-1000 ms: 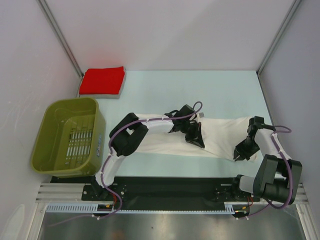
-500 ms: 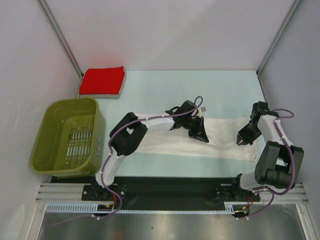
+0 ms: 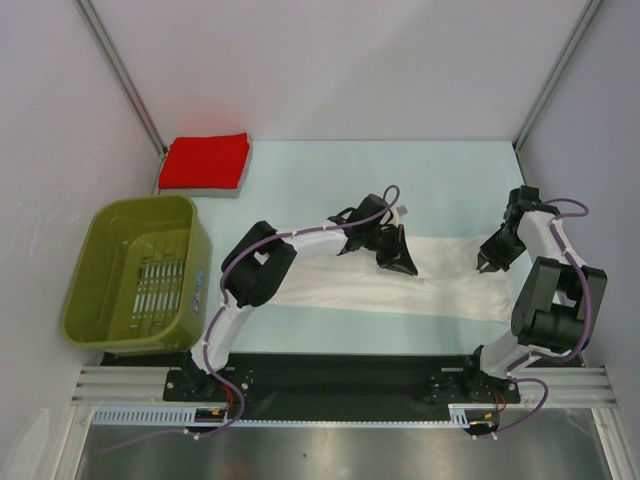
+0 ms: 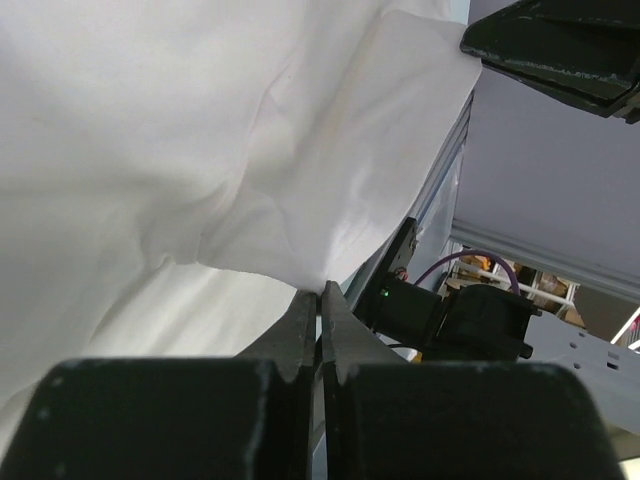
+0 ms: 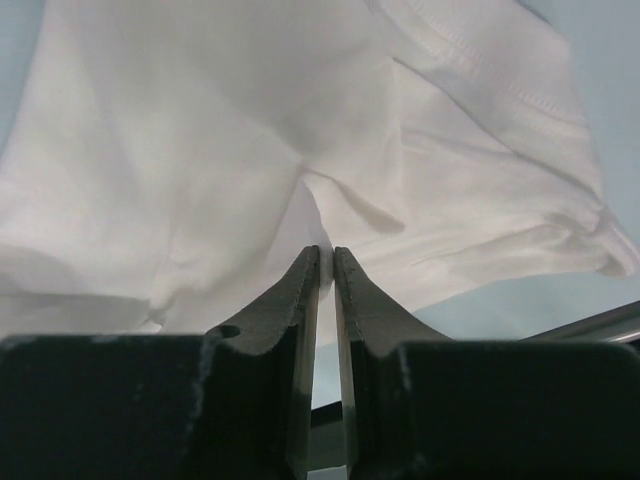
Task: Fold and stack the t-shirts
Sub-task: Fold the tshirt
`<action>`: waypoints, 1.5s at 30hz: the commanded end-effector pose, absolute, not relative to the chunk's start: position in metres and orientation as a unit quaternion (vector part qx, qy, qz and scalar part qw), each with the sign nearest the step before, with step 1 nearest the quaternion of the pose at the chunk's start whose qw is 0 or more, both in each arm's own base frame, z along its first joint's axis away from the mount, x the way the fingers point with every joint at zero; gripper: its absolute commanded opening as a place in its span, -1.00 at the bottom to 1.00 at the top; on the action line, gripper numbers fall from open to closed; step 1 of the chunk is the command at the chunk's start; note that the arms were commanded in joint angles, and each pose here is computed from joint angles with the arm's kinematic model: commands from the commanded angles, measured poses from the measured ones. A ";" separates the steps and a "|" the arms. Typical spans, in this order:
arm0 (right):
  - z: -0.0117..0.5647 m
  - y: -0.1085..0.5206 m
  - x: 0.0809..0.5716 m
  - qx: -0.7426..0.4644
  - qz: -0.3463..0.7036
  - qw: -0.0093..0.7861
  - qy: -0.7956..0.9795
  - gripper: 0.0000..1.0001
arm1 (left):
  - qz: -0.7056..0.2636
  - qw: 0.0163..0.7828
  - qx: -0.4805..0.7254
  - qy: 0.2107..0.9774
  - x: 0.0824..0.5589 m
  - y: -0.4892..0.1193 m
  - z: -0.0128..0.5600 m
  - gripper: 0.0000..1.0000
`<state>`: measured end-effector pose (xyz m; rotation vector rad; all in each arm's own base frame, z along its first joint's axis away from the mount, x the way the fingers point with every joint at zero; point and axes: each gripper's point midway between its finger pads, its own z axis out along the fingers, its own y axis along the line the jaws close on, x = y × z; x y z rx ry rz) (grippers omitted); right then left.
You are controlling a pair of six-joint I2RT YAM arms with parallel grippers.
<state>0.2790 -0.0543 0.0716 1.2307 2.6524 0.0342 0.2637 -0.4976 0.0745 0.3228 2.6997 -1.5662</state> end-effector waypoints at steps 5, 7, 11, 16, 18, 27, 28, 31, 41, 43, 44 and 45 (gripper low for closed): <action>0.077 -0.064 0.305 0.413 0.020 0.131 0.901 -0.66 | -0.527 0.017 0.098 0.844 0.283 -0.509 0.094 -0.98; 0.075 -0.061 0.308 0.411 0.031 0.129 0.902 -0.66 | -0.527 0.015 0.093 0.845 0.287 -0.509 0.092 -0.97; 0.071 -0.062 0.315 0.410 0.034 0.128 0.903 -0.63 | -0.517 0.017 0.082 0.852 0.293 -0.504 0.087 -0.93; 0.067 -0.074 0.339 0.406 0.047 0.160 0.899 -0.39 | -0.497 0.057 0.071 0.863 0.318 -0.487 0.088 -0.68; 0.068 -0.079 0.348 0.400 0.049 0.170 0.899 -0.32 | -0.488 0.062 0.070 0.868 0.325 -0.475 0.089 -0.50; 0.104 -0.092 0.325 0.377 0.020 0.186 0.907 0.06 | -0.469 0.103 0.152 0.864 0.306 -0.447 0.116 0.02; 0.109 -0.088 0.320 0.374 0.024 0.195 0.906 0.08 | -0.473 0.102 0.158 0.861 0.303 -0.448 0.119 0.01; 0.098 -0.060 0.307 0.367 0.076 0.180 0.910 0.07 | -0.497 0.093 0.179 0.844 0.293 -0.455 0.130 -0.03; 0.074 0.004 0.322 0.337 0.229 0.172 0.897 -0.43 | -0.580 0.039 0.262 0.771 0.228 -0.515 0.156 -0.19; 0.067 0.004 0.326 0.334 0.233 0.165 0.898 -0.54 | -0.580 0.022 0.264 0.770 0.222 -0.525 0.146 -0.22; 0.064 0.004 0.327 0.334 0.236 0.163 0.898 -0.59 | -0.581 0.019 0.264 0.770 0.220 -0.529 0.144 -0.23; 0.062 0.005 0.331 0.330 0.241 0.168 0.897 -0.61 | -0.581 0.015 0.254 0.773 0.221 -0.532 0.141 -0.23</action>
